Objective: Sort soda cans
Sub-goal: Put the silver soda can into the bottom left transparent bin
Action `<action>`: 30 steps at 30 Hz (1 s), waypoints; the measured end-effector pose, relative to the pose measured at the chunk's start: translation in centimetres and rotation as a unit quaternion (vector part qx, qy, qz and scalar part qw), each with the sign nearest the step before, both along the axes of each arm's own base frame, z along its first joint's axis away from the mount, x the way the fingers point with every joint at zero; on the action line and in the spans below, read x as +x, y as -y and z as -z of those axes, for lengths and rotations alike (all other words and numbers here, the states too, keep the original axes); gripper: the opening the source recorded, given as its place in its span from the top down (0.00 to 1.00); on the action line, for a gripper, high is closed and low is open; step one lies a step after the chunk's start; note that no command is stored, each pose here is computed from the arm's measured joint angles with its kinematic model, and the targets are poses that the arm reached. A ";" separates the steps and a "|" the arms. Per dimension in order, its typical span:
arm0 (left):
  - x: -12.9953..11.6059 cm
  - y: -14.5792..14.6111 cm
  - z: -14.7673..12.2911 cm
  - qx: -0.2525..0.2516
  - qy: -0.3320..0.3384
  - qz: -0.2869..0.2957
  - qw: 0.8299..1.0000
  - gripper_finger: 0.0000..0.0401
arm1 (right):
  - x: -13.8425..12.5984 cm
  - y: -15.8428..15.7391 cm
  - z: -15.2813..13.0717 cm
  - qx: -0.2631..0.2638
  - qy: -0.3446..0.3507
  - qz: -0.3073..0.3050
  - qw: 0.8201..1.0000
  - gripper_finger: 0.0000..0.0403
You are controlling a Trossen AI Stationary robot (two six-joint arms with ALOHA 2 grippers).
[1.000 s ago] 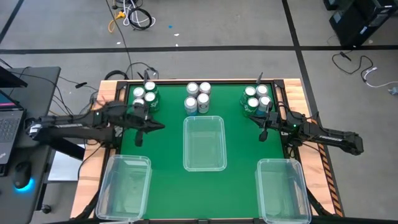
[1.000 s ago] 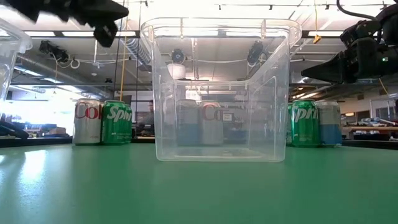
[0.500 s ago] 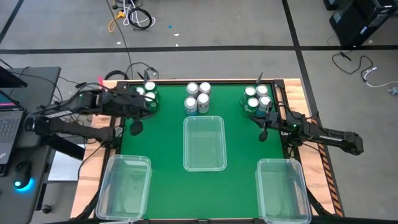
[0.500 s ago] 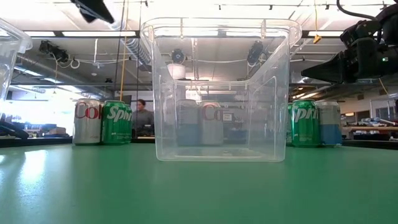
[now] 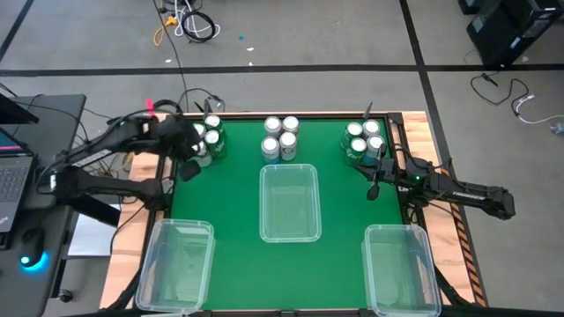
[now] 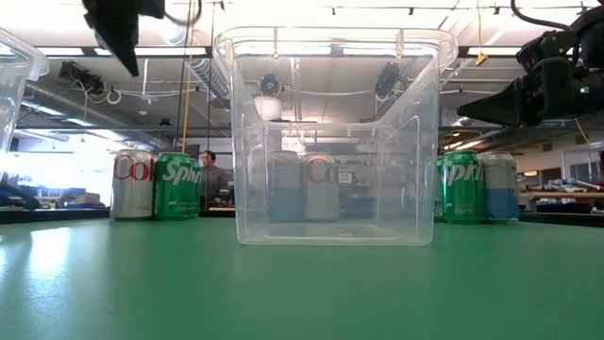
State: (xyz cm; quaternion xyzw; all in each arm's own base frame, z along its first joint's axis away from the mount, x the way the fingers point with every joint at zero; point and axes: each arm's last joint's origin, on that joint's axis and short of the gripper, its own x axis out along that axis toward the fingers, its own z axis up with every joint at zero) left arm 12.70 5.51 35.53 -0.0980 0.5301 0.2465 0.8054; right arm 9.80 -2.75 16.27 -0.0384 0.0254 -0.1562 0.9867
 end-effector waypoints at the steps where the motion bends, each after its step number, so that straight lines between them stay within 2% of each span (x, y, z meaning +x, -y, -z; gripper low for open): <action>1: 0.1 -0.5 0.3 -0.011 -0.013 -0.007 1.000 1.00 | 0.0 0.0 0.0 0.000 0.000 0.000 1.000 1.00; 8: 0.9 -4.2 1.7 -0.038 -0.067 -0.055 0.996 1.00 | 0.0 0.0 0.0 0.000 0.000 0.000 1.000 1.00; 16: 1.0 -7.1 3.6 -0.092 -0.139 -0.097 0.981 0.95 | 0.0 0.0 0.0 0.000 0.000 0.000 1.000 1.00; 21: 1.6 -7.7 4.2 -0.103 -0.145 -0.115 0.977 0.86 | 0.0 0.0 0.0 0.000 0.000 0.000 1.000 1.00; 30: 2.7 -8.8 5.3 -0.107 -0.145 -0.172 0.969 0.60 | 0.0 0.0 0.0 0.000 0.000 0.000 1.000 1.00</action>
